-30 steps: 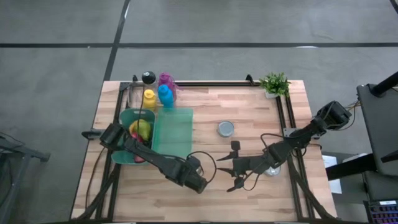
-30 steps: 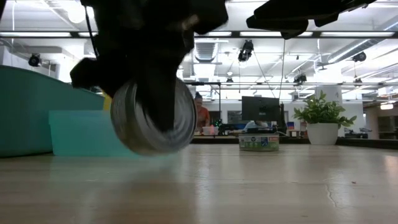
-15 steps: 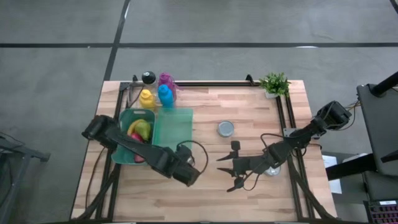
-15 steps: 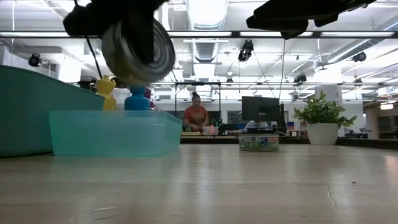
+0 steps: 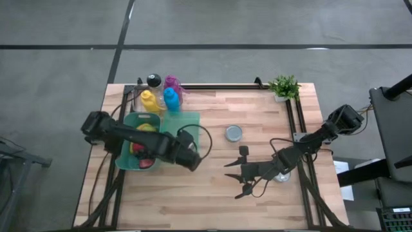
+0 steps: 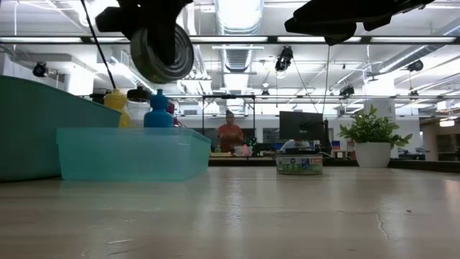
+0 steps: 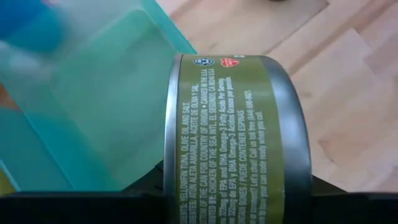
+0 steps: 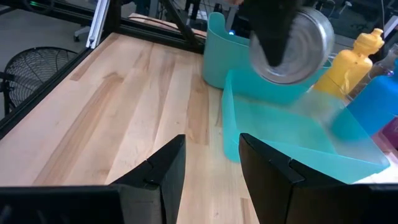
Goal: Pick & Place Food Item
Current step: Put the bottom green tuna can into the light green bin
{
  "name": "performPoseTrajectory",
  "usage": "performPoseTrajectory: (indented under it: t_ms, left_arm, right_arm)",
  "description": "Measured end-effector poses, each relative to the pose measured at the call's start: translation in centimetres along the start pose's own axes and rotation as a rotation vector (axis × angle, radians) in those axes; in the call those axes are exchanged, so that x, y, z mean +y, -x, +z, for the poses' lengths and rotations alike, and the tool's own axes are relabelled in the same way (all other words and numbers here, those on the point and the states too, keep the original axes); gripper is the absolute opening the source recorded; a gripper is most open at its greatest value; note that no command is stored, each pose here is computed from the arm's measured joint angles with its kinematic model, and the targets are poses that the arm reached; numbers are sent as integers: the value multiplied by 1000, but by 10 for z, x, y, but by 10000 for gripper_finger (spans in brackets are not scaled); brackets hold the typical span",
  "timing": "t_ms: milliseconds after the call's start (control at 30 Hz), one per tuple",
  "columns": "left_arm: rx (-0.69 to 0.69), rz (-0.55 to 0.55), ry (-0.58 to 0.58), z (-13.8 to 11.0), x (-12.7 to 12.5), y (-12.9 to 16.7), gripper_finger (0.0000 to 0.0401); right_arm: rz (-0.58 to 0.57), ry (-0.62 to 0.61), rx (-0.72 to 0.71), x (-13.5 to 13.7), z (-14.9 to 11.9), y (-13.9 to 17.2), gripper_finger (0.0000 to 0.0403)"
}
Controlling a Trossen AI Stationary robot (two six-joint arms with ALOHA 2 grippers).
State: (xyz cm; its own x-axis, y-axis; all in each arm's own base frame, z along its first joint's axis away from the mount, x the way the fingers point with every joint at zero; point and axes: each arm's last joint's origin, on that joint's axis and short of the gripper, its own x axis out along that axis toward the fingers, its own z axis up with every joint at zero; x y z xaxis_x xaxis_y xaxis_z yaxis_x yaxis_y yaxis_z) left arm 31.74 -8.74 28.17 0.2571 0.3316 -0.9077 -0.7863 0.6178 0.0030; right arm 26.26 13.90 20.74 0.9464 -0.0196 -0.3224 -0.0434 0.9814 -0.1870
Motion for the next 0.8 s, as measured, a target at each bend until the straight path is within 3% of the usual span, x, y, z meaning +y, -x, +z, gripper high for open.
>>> performPoseTrajectory:
  t_ms: [400,800]
  left_arm:
    - [3,51,-59,34,16,-19,134]
    - [50,122,-50,27,23,-60,134]
  right_arm:
    - [1,0,0,0,0,0,147]
    - [0,0,0,0,0,0,147]
